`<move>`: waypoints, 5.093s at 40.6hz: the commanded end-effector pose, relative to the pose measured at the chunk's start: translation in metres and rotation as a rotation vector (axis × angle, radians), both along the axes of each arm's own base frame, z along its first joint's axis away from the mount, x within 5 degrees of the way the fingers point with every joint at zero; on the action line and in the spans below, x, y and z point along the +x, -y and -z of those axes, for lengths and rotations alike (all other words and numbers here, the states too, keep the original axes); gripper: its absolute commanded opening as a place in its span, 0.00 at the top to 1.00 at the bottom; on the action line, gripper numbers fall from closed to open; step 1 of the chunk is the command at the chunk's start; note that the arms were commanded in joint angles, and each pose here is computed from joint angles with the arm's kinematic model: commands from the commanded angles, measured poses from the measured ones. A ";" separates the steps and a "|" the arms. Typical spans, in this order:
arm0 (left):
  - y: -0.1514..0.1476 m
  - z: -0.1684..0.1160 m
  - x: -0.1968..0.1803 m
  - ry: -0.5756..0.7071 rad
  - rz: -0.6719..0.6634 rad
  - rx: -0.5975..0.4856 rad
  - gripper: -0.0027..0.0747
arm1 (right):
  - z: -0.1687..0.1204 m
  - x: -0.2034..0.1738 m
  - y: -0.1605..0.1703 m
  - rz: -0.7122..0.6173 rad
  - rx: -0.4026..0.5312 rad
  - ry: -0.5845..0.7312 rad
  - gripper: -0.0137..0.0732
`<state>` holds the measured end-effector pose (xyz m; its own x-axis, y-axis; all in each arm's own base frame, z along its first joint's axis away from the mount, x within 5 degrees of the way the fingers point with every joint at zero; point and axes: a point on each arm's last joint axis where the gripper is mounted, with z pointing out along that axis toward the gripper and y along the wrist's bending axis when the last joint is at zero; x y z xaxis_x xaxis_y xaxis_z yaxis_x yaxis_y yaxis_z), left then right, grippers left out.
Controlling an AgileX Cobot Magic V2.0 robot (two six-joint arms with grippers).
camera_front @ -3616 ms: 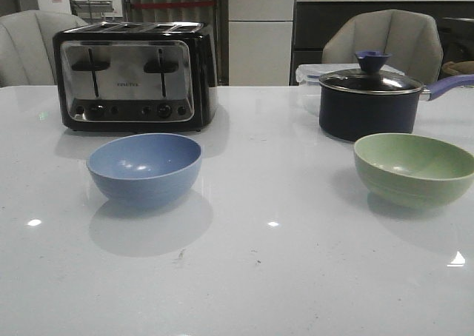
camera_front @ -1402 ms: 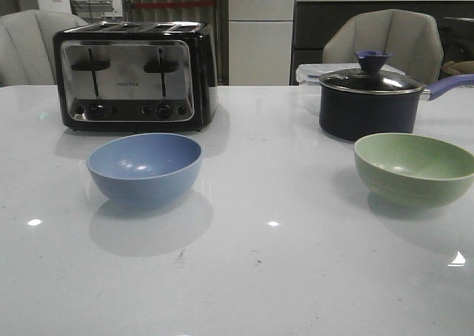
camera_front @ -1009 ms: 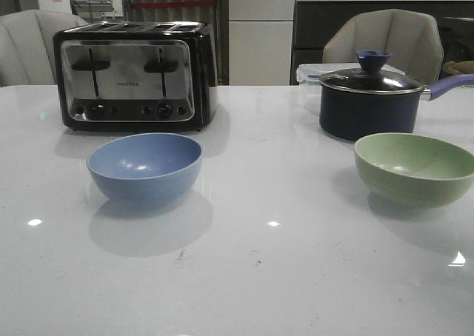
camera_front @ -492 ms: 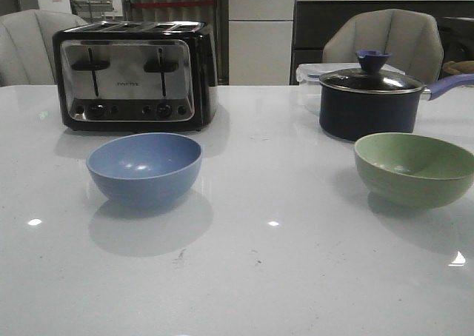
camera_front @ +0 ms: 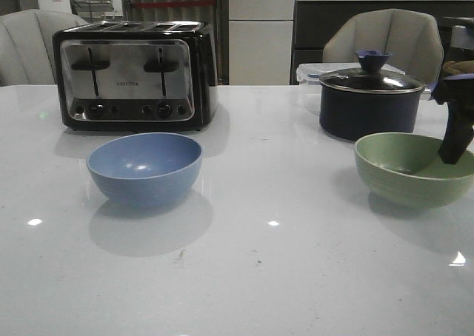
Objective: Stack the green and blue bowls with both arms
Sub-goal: 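Lower the right gripper and grasp the rim of the green bowl, then slide the green bowl with the right gripper toward the blue bowl, then open the right gripper and lift it away from the green bowl, then lower the left gripper and grasp the rim of the blue bowl, then lift the blue bowl with the left gripper over the green bowl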
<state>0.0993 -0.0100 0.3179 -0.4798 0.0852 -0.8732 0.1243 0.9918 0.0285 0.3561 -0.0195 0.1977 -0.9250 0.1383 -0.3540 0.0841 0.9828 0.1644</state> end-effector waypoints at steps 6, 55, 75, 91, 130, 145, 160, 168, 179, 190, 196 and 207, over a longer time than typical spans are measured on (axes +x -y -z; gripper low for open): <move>0.000 -0.014 0.004 0.094 -0.008 -0.016 0.32 | -0.019 0.010 0.003 0.013 -0.011 0.118 0.44; 0.000 -0.014 0.004 0.094 -0.008 -0.016 0.32 | -0.025 -0.023 -0.183 -0.471 0.097 0.170 0.73; 0.000 -0.014 0.005 0.096 -0.008 -0.016 0.32 | -0.037 -0.022 -0.180 -0.476 0.069 0.251 0.35; 0.000 -0.014 0.005 0.096 -0.008 -0.016 0.32 | -0.107 -0.102 -0.144 -0.603 -0.003 0.512 0.35; 0.054 -0.001 0.092 -0.168 0.235 0.030 0.32 | -0.094 -0.229 -0.091 -0.623 0.008 0.605 0.35; 0.085 0.026 0.188 -0.335 0.231 0.050 0.32 | -0.094 -0.229 -0.091 -0.623 0.008 0.605 0.35; 0.112 0.067 0.256 -0.435 0.210 -0.035 0.32 | -0.094 -0.229 -0.091 -0.623 0.008 0.605 0.35; 0.117 0.092 0.273 -0.480 0.204 -0.026 0.39 | -0.094 -0.229 -0.091 -0.623 0.008 0.605 0.35; 0.119 0.102 0.278 -0.493 0.195 -0.042 0.68 | -0.094 -0.229 -0.091 -0.623 0.008 0.605 0.35; 0.118 0.090 0.275 -0.532 0.207 -0.038 0.85 | -0.094 -0.229 -0.091 -0.623 0.008 0.605 0.35; 0.119 0.055 0.271 -0.490 0.226 -0.049 0.85 | -0.094 -0.229 -0.091 -0.623 0.008 0.605 0.35; 0.142 -0.007 0.239 -0.360 0.330 -0.057 0.85 | -0.094 -0.229 -0.091 -0.623 0.008 0.605 0.35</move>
<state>0.3542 -0.1410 0.2821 -0.7889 0.2540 -0.5596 0.3782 0.9184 -0.1163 0.1233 0.0709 0.2783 -0.5449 -0.3532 -0.7605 -0.5781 0.8152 0.0356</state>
